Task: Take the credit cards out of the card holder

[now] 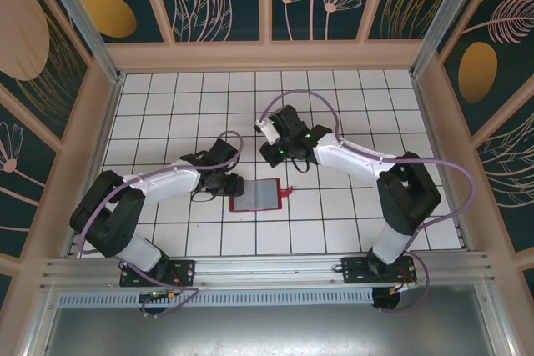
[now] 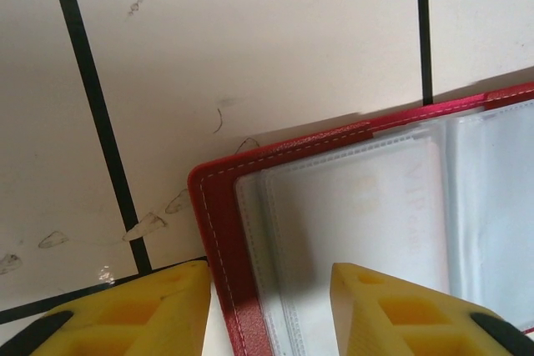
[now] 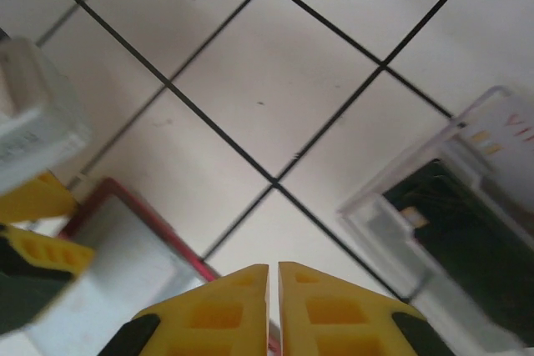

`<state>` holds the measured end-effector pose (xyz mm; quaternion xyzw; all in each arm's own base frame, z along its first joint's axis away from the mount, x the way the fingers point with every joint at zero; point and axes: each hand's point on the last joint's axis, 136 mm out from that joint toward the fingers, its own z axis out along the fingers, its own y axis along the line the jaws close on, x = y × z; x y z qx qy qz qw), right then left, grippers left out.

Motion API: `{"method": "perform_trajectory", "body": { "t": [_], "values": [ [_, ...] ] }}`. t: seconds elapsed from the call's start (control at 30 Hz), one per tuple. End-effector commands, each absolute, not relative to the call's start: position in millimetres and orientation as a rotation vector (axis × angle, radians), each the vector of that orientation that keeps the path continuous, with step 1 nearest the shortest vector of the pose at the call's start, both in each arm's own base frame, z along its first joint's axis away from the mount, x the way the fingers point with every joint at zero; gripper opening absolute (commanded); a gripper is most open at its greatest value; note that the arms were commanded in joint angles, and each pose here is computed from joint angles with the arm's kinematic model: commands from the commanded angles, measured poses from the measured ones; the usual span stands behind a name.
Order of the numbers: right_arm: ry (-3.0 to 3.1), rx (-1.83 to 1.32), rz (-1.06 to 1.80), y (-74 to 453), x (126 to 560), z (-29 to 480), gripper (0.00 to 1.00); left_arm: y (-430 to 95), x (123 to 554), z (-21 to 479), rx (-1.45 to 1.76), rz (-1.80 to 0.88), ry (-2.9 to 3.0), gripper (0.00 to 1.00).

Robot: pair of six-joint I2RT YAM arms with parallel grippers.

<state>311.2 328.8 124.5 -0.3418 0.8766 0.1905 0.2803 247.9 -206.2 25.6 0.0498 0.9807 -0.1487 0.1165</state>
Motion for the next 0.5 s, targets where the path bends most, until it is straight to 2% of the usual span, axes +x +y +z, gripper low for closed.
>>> {"method": "perform_trajectory", "body": {
  "t": [0.0,0.23,0.47],
  "values": [
    [2.399,-0.641,0.72,348,301,144,0.09,-207,257,37,0.137,-0.443,2.811,0.43],
    [2.552,-0.356,0.952,363,277,142,0.06,-195,263,47,0.081,-0.395,2.733,0.47],
    [2.697,-0.263,0.921,352,262,124,0.08,-173,273,57,0.005,-0.373,2.691,0.49]
  ]
}}
